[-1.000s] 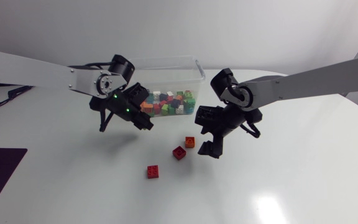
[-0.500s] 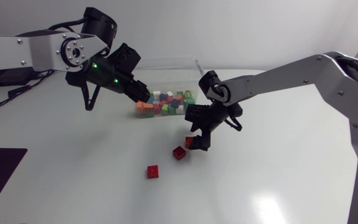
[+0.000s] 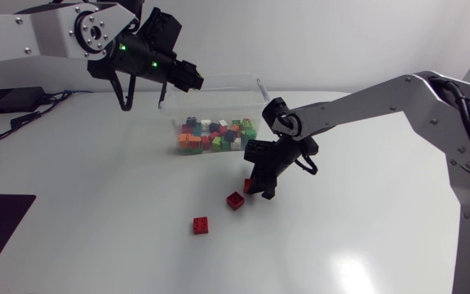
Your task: Place the duplo bricks in the container
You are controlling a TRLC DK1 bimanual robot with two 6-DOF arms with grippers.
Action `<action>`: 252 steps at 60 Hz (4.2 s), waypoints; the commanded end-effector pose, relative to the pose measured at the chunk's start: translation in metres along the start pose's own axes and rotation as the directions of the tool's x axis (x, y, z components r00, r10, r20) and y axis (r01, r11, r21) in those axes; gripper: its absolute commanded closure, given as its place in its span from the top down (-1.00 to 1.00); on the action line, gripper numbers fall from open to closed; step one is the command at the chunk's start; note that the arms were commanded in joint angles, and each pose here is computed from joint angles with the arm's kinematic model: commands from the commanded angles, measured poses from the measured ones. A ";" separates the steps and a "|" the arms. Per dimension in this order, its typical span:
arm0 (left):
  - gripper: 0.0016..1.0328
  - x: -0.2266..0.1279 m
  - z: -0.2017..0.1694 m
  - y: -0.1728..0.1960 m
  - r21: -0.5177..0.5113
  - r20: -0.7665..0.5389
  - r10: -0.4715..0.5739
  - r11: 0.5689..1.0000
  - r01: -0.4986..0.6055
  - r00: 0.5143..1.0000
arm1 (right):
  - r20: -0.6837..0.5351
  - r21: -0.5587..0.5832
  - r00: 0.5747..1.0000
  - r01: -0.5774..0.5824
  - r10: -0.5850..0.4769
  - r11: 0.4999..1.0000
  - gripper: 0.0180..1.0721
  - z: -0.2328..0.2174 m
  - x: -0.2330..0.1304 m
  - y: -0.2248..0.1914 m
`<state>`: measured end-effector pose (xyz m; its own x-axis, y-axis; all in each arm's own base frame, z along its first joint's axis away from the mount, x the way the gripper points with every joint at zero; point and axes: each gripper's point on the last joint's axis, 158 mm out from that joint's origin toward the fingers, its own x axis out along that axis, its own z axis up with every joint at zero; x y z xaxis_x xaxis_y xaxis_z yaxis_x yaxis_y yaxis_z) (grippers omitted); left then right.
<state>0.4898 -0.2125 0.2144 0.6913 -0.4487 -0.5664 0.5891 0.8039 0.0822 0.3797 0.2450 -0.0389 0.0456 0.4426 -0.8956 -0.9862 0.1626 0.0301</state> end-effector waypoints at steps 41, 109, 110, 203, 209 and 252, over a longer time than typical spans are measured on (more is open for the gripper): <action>0.91 0.061 0.022 0.072 -0.131 0.127 0.169 0.980 -0.153 0.977 | 0.148 0.023 0.984 0.099 -0.101 0.995 -0.47 0.060 -0.127 0.037; 0.91 -0.071 -0.189 -0.091 0.275 -0.286 -0.152 0.933 0.233 0.946 | 0.389 0.416 0.777 0.332 -0.495 0.847 -0.44 0.188 -0.143 -0.178; 0.91 -0.071 -0.194 -0.094 0.281 -0.296 -0.158 0.928 0.244 0.942 | 0.382 0.422 0.774 0.340 -0.505 0.840 -0.39 0.187 -0.142 -0.181; -0.38 0.001 -0.293 -0.162 0.383 -0.570 -0.326 0.706 0.595 0.754 | -0.088 0.487 0.980 0.199 -0.178 0.850 0.88 0.015 -0.029 0.066; -0.40 -0.007 -0.288 -0.156 0.381 -0.561 -0.324 0.716 0.585 0.762 | -0.123 0.502 0.976 0.216 -0.178 0.837 0.84 0.012 -0.014 0.063; -0.41 -0.063 -0.186 -0.088 0.402 -0.347 -0.251 0.831 0.385 0.904 | -0.208 0.522 0.953 0.297 -0.218 0.799 -0.23 0.028 0.026 0.043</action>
<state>0.3066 -0.1811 0.0672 0.2860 -0.4491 -0.8465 0.9305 0.3413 0.1333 0.3435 0.2878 -0.0403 0.2395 0.2243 -0.9446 -0.7077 0.7064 -0.0117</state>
